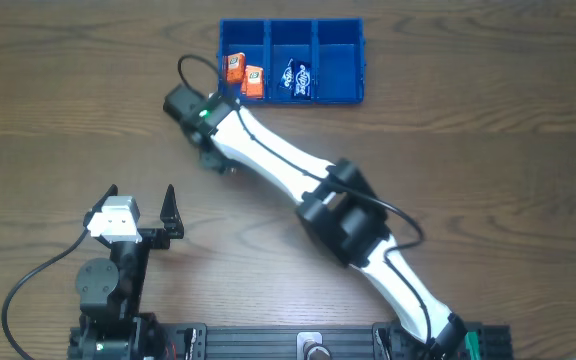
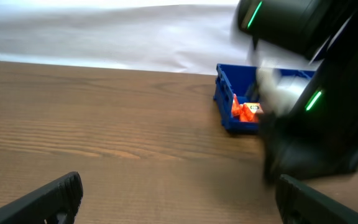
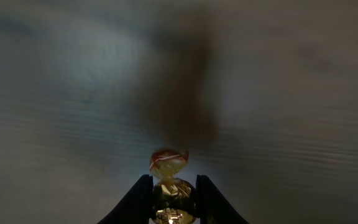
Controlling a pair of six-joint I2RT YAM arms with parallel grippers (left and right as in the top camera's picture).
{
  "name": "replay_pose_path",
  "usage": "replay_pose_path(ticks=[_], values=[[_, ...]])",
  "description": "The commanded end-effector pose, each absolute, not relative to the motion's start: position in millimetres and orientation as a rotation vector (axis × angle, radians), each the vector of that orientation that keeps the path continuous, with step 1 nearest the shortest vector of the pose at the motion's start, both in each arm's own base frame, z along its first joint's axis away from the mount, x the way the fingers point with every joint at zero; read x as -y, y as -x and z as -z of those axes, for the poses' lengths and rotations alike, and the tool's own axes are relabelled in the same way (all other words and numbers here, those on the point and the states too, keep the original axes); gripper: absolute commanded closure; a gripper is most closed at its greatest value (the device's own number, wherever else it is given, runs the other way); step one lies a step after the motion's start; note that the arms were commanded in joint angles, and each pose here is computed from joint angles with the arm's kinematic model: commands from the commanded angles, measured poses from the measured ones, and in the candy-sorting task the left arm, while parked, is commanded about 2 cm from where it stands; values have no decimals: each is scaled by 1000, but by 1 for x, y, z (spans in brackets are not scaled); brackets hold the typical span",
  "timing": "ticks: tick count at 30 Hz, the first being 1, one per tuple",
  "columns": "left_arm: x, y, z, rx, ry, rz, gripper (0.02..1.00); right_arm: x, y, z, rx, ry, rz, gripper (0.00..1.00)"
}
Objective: Sort Candies Into Trays
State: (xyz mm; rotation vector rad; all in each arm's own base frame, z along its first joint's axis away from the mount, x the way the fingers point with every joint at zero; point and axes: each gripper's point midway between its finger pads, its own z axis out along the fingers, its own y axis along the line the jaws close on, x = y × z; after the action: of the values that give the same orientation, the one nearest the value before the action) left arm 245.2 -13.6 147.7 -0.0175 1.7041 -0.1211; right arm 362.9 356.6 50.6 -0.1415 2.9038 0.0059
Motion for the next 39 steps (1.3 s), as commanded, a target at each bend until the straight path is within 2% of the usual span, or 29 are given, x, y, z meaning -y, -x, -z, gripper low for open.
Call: replay_pose_path(ticks=[1,6,11,22,26,35,39], values=[[15,-244,-132,-1752,2,118,20,-298,-416,-182,-2630,53,-68,759],[15,-244,-132,-1751,1,118,20,-231,-472,-203,-2544,-48,-40,755],[15,-244,-132,-1751,1,118,20,-178,-522,-187,-2504,-93,2,755],[15,-244,-132,-1751,2,118,20,-155,-551,-140,-2535,-135,29,748],[15,-244,-132,-1751,1,118,20,-150,-553,-129,-2552,-139,45,717],[15,-244,-132,-1752,2,118,23,-146,-551,-127,-2564,-111,73,481],[15,-244,-132,-1751,2,118,20,-160,-533,-144,-2575,-67,79,354]])
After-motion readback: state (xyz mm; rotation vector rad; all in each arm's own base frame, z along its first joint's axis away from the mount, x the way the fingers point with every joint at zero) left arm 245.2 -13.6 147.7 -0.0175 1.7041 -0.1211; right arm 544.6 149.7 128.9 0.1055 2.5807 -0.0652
